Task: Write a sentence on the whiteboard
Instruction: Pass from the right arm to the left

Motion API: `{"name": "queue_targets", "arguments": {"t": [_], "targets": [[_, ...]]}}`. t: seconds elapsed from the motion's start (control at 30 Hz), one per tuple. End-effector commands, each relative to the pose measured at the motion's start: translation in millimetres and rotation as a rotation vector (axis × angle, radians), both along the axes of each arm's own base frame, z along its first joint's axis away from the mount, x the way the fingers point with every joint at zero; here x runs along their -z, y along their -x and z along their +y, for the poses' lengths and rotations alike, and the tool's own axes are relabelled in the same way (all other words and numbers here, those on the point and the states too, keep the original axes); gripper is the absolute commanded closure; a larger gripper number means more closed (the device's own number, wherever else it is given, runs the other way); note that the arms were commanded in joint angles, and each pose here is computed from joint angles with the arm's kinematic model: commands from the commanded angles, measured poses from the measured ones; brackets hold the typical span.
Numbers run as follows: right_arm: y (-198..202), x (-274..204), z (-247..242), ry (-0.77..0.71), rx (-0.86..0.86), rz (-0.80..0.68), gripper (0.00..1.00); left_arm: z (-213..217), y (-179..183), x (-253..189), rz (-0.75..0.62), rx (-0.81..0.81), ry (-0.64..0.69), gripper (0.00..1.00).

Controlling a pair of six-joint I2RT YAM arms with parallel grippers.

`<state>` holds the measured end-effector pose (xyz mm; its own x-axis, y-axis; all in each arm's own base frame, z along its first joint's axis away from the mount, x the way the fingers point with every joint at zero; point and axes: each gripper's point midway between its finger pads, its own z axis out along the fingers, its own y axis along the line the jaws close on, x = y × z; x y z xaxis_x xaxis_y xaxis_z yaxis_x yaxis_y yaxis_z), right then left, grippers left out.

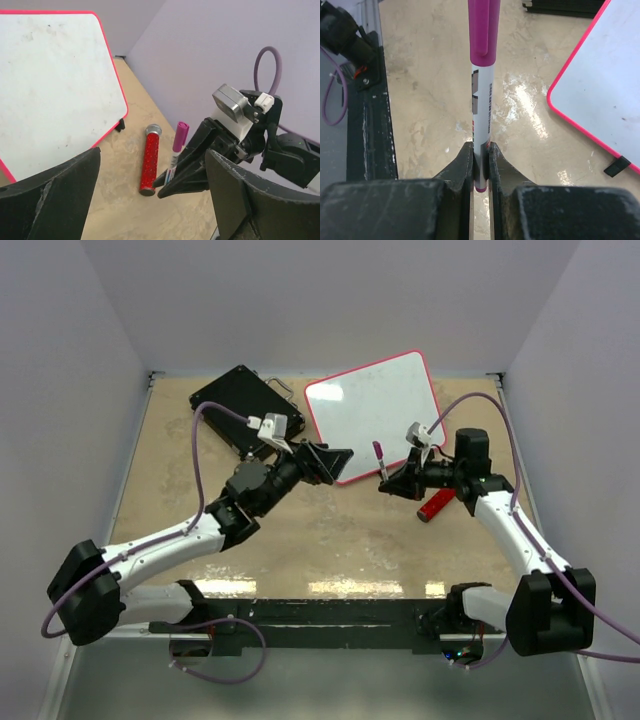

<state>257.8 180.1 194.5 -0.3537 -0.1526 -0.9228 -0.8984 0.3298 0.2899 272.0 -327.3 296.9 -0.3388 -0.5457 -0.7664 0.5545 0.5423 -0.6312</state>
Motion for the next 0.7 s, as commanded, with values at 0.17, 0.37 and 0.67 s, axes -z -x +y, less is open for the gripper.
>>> {"name": "queue_targets", "arguments": {"t": [0.17, 0.37, 0.67], "targets": [[25.4, -5.6, 6.1, 0.043, -0.179, -0.135, 1.00, -54.1, 46.8, 6.9, -0.152, 0.620, -0.274, 0.23], [34.9, -5.7, 9.6, 0.036, -0.227, -0.160, 1.00, -69.6, 41.3, 10.0, -0.237, 0.717, -0.393, 0.23], [37.1, -6.0, 10.3, 0.038, -0.234, -0.165, 1.00, -86.1, 36.3, 25.0, -0.230, 0.811, -0.438, 0.58]]}}
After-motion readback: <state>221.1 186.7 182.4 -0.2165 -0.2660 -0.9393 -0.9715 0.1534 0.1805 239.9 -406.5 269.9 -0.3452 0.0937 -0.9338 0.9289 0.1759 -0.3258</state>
